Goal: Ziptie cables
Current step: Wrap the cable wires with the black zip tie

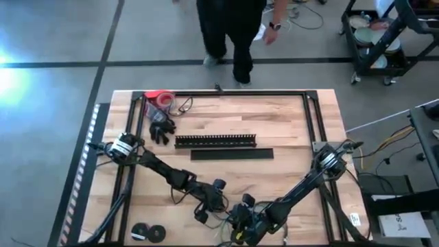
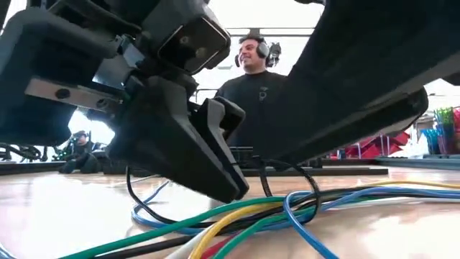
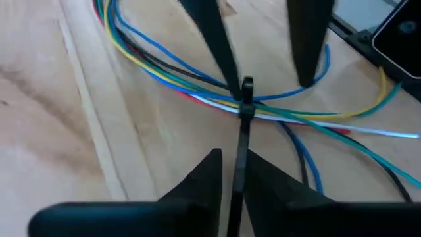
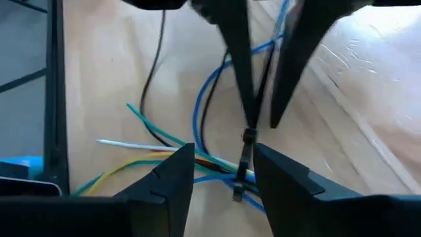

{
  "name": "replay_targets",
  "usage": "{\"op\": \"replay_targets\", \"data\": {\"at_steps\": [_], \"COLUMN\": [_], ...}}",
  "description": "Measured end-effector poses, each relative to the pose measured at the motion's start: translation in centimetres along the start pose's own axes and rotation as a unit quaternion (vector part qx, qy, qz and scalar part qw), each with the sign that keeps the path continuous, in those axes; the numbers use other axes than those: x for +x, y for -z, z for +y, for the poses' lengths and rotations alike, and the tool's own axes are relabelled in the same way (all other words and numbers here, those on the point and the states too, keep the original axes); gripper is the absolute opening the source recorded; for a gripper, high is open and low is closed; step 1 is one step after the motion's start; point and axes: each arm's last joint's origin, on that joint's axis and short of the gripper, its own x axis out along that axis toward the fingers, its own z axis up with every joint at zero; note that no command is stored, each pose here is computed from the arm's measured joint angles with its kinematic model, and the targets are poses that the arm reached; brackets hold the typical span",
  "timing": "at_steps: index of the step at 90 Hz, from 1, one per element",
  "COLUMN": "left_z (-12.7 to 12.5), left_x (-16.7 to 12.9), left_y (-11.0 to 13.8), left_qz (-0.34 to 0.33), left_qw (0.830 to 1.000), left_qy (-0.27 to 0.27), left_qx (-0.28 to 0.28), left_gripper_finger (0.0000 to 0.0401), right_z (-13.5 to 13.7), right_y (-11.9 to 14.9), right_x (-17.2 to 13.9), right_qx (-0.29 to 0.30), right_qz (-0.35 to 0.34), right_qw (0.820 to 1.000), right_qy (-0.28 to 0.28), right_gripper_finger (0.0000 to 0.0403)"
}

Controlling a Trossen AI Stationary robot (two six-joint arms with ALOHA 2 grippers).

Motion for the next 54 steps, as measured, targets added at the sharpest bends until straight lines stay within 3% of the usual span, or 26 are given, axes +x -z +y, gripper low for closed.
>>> {"op": "replay_targets", "data": {"at_steps": [40,54], "left_z": [0.2,0.2], "left_x": [-0.3,-0.3], "left_y": [-0.4,-0.4], "left_qz": [-0.005,-0.005], "left_qw": [1.0,1.0], "left_qy": [-0.003,-0.003], "left_qx": [0.006,0.006], "left_gripper_finger": [0.0064,0.0079], "right_z": [-0.1,-0.5], "right_y": [-0.9,-1.3], "right_x": [-0.4,0.0], "right_qx": [-0.023,0.0], "right_qz": [0.024,0.035], "right_qw": [0.999,0.999], "right_qy": [0.037,0.035], "right_gripper_finger": [0.0163,0.0175]}}
